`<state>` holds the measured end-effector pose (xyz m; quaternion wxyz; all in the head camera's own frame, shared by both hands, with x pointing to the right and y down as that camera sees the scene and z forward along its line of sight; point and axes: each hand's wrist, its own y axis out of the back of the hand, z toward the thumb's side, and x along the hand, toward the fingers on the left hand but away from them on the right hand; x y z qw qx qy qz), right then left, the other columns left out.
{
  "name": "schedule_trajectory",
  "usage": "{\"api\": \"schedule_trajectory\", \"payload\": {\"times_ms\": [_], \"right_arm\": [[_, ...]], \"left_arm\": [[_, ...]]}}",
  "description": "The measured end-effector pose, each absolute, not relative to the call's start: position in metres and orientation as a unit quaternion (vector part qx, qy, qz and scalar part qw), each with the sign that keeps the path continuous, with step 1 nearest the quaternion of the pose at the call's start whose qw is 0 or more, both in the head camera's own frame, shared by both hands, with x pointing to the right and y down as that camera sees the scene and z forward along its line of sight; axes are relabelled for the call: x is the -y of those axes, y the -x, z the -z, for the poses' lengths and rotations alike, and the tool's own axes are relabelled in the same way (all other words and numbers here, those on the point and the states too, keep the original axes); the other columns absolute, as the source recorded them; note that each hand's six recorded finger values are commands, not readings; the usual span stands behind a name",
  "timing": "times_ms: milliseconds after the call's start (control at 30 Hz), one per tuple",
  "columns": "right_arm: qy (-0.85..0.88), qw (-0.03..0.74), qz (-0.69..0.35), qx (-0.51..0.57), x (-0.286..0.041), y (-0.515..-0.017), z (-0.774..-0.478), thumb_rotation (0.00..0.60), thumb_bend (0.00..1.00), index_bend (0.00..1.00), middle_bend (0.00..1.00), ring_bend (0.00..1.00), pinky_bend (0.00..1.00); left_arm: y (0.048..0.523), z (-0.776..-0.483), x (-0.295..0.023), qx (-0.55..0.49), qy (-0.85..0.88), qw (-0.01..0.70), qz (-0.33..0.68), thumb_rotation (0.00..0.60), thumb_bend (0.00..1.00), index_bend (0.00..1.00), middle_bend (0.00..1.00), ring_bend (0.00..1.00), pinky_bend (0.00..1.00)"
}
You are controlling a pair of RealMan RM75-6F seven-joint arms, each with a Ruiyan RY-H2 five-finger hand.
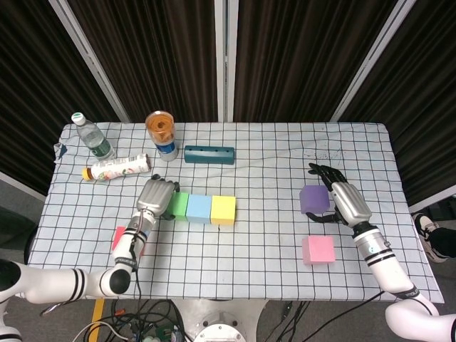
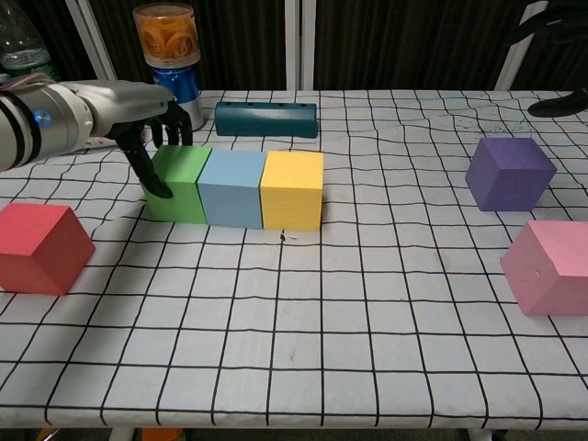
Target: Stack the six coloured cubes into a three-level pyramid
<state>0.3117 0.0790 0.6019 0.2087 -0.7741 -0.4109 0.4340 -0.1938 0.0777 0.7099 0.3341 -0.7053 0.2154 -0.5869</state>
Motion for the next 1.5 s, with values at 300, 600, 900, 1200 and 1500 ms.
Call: {"api": "schedule_trajectory", "payload": {"times_ms": [300, 600, 900, 1200, 1500], "right_arm": [[0.774, 0.208, -0.434, 0.411, -0.0784, -0.3123, -0.6025, 0.600, 0.10, 0.00, 0.16, 0.00, 0.00], [0.773, 0.208, -0.435, 0.413, -0.0781, -0.3138, -0.6022, 0.600, 0.10, 0.00, 0.16, 0.00, 0.00], [0.774, 0.207, -0.435, 0.412, -0.0780, -0.3136, -0.6030, 0.600, 0.10, 0.00, 0.16, 0.00, 0.00], [0.773, 0.207, -0.435, 0.412, -0.0784, -0.3139, -0.6030, 0.600, 0.10, 0.00, 0.16, 0.00, 0.00], [0.775, 0.206, -0.434, 0.411, -0.0782, -0.3127, -0.6028, 0.600, 0.10, 0.00, 0.16, 0.00, 0.00]], "left_arm": [[0.1898, -0.7106, -0.0780, -0.212, 0.705, 0.336, 0.587, 0.600, 0.09, 0.38, 0.46, 0.33, 0.18], [0.1880, -0.7131, -0.0788, -0.206, 0.704, 0.339, 0.589, 0.600, 0.09, 0.38, 0.45, 0.33, 0.18], [0.1883, -0.7138, -0.0798, -0.204, 0.704, 0.339, 0.589, 0.600, 0.09, 0.31, 0.41, 0.33, 0.18], [0.1887, -0.7134, -0.0822, -0.203, 0.705, 0.339, 0.589, 0.600, 0.09, 0.23, 0.34, 0.33, 0.18], [0.1918, -0.7135, -0.0854, -0.202, 0.708, 0.335, 0.589, 0.600, 0.09, 0.14, 0.26, 0.33, 0.18]]}}
